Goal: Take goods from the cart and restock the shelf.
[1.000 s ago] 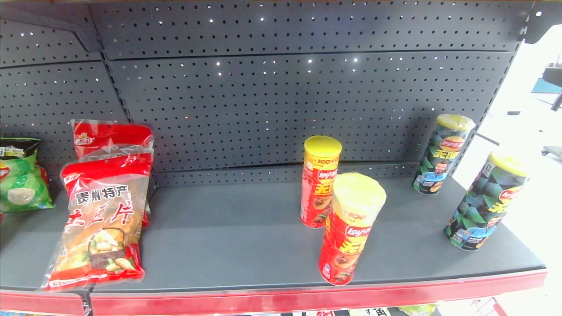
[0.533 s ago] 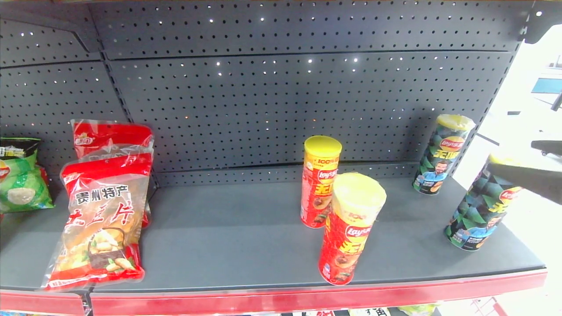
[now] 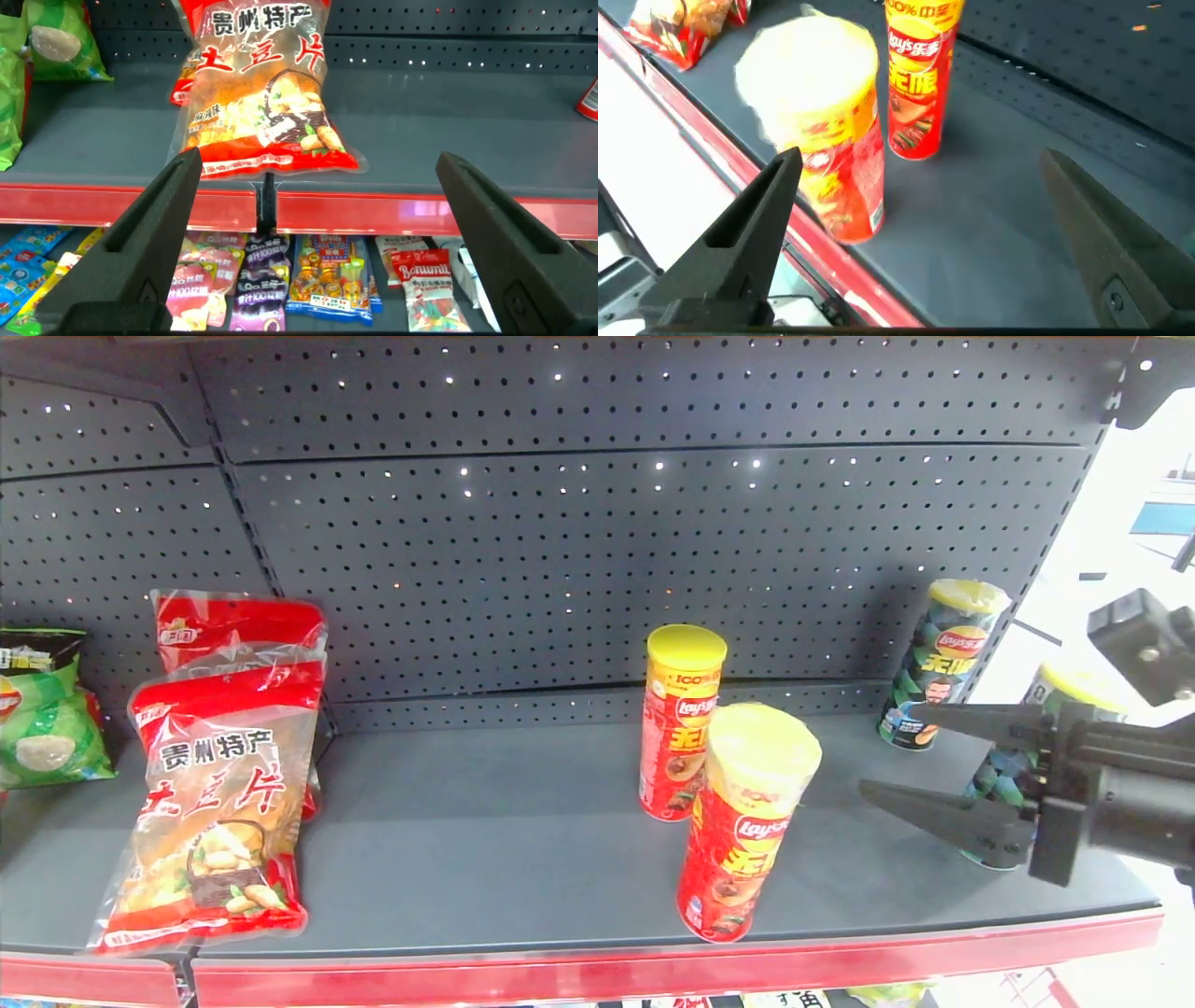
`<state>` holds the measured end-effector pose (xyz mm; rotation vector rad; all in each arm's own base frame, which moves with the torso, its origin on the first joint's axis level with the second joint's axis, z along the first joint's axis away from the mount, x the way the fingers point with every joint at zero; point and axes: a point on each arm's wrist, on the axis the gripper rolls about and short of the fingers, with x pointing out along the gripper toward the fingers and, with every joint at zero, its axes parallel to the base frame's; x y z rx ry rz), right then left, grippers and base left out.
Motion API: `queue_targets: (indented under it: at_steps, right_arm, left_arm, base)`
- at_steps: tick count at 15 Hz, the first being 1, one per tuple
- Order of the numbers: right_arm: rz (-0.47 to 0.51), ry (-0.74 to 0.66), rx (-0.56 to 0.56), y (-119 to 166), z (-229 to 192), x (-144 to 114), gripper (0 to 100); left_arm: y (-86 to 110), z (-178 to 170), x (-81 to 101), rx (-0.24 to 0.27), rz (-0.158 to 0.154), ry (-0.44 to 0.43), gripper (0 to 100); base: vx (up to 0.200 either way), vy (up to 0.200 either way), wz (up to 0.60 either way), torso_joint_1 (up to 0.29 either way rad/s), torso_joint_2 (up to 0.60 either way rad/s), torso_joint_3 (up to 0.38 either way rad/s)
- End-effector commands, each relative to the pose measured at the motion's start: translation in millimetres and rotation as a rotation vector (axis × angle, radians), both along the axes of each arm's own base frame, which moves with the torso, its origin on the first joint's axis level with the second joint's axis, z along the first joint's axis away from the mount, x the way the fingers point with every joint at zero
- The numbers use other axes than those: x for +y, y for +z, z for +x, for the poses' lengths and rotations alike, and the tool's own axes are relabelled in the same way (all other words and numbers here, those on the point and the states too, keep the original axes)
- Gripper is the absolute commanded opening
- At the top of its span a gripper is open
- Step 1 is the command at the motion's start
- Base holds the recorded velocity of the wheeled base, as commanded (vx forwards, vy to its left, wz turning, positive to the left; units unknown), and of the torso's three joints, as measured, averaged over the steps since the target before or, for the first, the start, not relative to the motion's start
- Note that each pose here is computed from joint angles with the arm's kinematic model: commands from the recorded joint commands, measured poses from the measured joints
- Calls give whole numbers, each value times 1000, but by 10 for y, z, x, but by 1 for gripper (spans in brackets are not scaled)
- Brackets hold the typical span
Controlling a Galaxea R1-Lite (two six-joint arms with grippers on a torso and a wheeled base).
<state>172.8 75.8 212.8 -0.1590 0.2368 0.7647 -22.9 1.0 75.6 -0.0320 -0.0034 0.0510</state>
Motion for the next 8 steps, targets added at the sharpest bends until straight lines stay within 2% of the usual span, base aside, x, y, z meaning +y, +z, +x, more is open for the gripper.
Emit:
queue_targets:
  at_steps: [1, 5, 8]
  right_arm:
    - [-42, 17, 113, -293, 286, 141, 100]
    - [-67, 73, 165, -444, 369, 315, 100]
    - [-60, 78, 133, -490, 474, 388, 100]
  left_arm:
    - [0, 1, 0, 1, 0, 0, 100]
    - [0, 1, 0, 1, 0, 1, 100]
    - [0, 1, 0, 1, 0, 1, 100]
  base:
    - [0, 0, 0, 0, 0, 0]
    - [0, 0, 0, 0, 0, 0]
    - [0, 0, 0, 0, 0, 0]
